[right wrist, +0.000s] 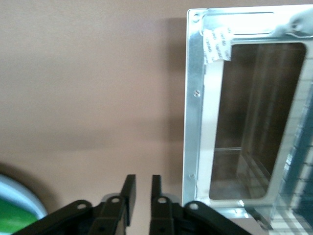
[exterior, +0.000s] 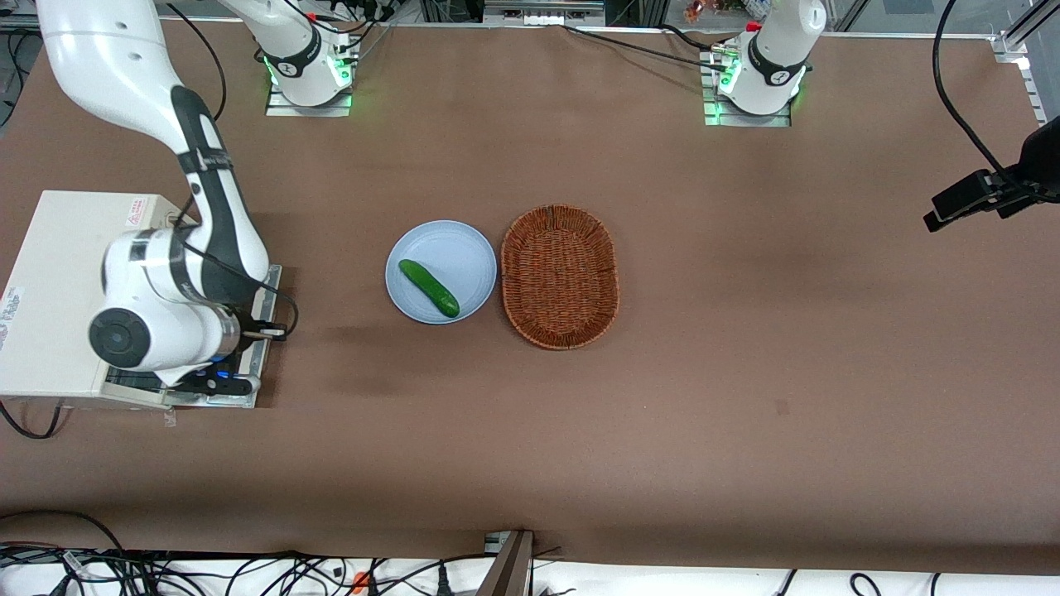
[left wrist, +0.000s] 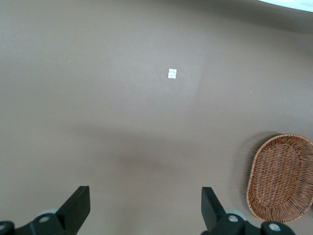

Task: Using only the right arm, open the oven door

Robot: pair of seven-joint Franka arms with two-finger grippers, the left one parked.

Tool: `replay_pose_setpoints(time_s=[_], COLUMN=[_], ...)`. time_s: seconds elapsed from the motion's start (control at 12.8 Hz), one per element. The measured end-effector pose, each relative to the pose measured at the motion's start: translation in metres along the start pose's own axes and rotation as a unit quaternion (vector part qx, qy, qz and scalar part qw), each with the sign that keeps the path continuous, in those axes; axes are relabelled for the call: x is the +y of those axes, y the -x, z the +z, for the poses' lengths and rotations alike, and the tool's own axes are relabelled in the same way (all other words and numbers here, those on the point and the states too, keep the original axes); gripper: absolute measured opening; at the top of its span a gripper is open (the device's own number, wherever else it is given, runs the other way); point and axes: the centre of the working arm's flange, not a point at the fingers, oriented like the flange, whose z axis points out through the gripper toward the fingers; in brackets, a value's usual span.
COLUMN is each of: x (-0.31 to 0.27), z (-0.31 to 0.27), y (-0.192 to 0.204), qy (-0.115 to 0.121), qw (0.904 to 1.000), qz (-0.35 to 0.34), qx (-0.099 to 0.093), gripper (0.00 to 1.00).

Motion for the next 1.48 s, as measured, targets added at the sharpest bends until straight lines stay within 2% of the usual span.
replay_pose_setpoints(time_s=[0.31, 0.55, 0.86, 1.09, 1.25, 1.48], x=[0.016, 0.039, 0.06, 0.09, 0.108, 0.124], z=[-0.083, -0.147, -0.221, -0.256, -0.261, -0.257], y=[0.04, 0.077, 0.136, 0.182, 0.203, 0.213], qy=[-0.011, -0.017, -0.027, -0.037, -0.043, -0.047], qw=[0.9999, 0.9994, 0.9978, 0.9965, 0.9959, 0.9958], qz=[-0.009, -0.004, -0.014, 0.002, 0.014, 0.026], qx=[0.009, 0.031, 0.059, 0.075, 0.079, 0.075], gripper=[0.67, 1.0, 1.0, 1.0, 1.0, 1.0])
